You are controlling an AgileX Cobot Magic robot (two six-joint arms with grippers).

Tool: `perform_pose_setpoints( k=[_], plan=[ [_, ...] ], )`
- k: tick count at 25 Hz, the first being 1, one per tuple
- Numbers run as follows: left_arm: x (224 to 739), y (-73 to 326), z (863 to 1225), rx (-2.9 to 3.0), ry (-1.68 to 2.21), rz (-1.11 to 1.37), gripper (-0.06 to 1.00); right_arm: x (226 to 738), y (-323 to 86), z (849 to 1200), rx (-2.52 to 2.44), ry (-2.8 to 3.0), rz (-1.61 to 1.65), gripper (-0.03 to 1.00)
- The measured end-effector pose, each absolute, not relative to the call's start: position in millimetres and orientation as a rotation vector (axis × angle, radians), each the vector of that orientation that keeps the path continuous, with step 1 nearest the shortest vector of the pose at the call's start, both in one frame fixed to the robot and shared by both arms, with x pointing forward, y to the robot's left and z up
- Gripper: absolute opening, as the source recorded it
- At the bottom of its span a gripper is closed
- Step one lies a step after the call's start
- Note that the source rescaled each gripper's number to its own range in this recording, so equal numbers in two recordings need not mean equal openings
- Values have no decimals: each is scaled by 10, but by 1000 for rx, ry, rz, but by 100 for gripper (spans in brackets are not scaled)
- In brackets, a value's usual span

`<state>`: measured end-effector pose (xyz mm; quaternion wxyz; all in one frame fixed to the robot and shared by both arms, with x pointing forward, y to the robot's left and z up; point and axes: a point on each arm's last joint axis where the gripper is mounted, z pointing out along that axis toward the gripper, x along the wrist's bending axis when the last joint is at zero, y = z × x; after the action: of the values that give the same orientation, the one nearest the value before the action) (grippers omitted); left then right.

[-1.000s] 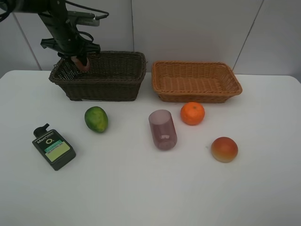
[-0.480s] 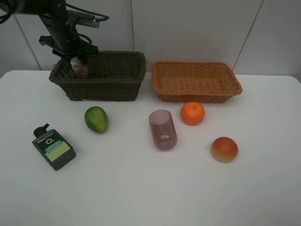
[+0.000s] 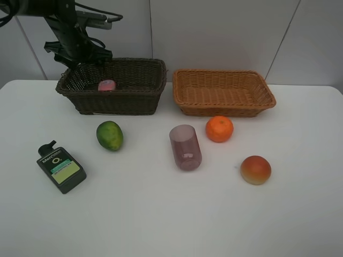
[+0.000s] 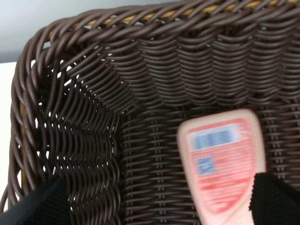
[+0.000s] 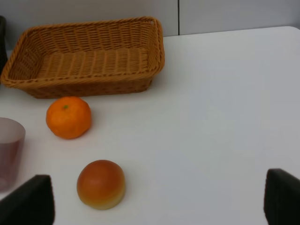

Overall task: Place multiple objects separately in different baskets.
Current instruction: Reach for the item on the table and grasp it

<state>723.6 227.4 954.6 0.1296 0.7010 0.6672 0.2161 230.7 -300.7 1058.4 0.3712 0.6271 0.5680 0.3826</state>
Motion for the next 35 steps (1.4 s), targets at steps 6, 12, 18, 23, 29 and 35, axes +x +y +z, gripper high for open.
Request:
perform_pose_setpoints(
  k=[6,12,18,23,29,35],
  plan=[
    [7117,2262,9783,2031,1987,590,100,2307,-3007,10584,1608,1456,981,94],
    [6832,2223,10200,2062,2076,510,100,2307,-3006,10584,1608,1457,982,94],
    [6551,2276,10624,2129,2083,488,100,2307,-3006,10584,1608,1457,982,94],
    [6347,2137,10767,2200,2053,430,100,2307,-3006,10584,1608,1457,982,94],
    [6112,1922,10552,2240,2104,308,100,2307,-3006,10584,1608,1457,982,94],
    [5871,1808,10156,2252,2262,197,100,2307,-3006,10584,1608,1457,982,94]
  ],
)
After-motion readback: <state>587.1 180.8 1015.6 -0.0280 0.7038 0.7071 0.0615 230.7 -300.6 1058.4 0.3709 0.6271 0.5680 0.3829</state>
